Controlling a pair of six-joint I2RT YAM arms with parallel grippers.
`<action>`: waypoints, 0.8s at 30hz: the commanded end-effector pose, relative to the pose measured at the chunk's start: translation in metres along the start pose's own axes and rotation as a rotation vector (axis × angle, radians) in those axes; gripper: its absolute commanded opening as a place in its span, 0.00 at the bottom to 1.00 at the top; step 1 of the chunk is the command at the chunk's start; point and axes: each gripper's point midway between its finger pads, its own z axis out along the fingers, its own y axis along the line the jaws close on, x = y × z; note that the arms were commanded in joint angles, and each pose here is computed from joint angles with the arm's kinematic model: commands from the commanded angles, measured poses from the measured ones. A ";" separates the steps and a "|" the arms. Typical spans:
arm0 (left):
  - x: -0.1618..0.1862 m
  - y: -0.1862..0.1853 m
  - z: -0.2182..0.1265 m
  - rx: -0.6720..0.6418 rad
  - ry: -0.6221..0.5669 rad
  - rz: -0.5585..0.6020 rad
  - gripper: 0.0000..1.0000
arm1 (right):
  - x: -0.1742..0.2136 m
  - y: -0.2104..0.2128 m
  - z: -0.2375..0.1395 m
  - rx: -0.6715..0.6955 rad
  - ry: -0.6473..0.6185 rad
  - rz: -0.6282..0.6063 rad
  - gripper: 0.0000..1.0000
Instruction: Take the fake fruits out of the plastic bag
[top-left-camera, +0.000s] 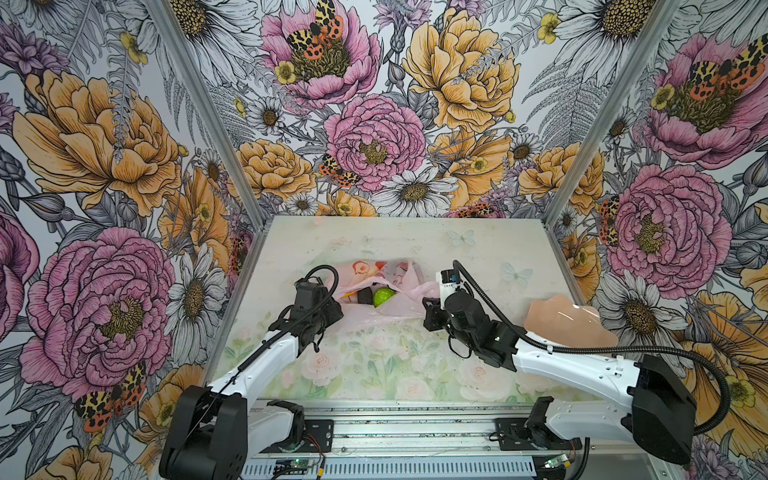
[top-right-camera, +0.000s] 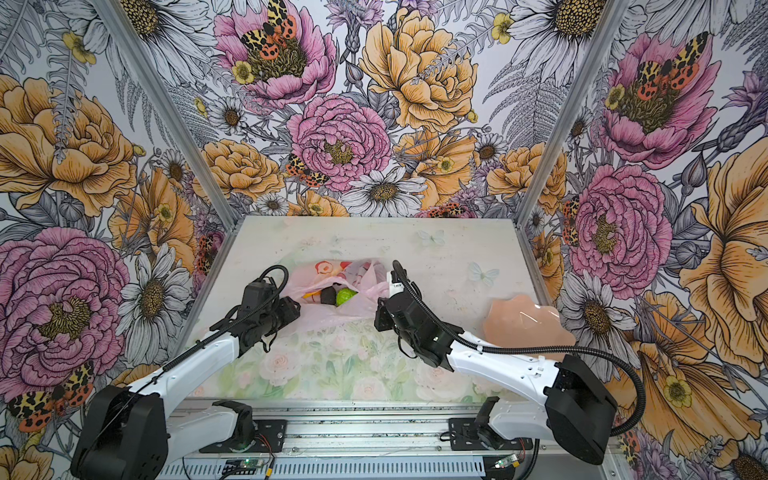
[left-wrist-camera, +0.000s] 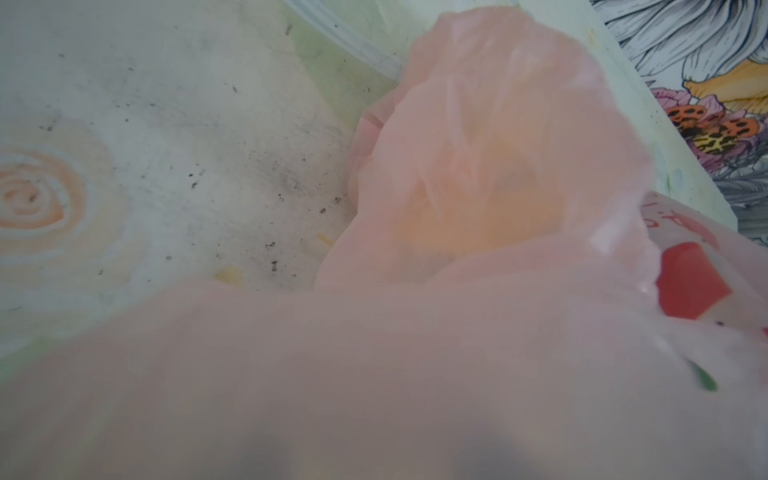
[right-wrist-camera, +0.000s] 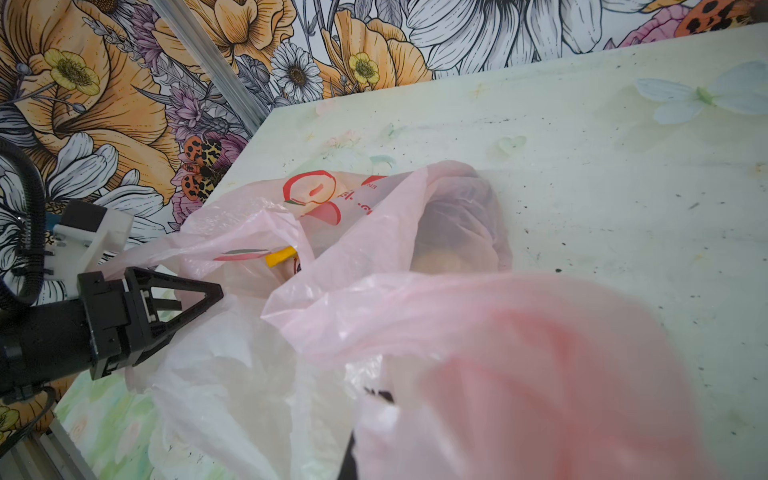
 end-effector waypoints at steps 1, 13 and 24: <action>-0.015 -0.033 -0.001 0.187 -0.030 0.028 0.35 | -0.007 -0.016 0.000 0.019 -0.028 0.039 0.00; -0.052 -0.026 -0.027 0.432 -0.158 -0.183 0.00 | -0.034 -0.102 0.053 -0.132 -0.089 0.373 0.00; -0.023 -0.053 -0.028 0.362 -0.111 0.023 0.00 | -0.025 -0.080 0.058 -0.089 -0.026 0.291 0.39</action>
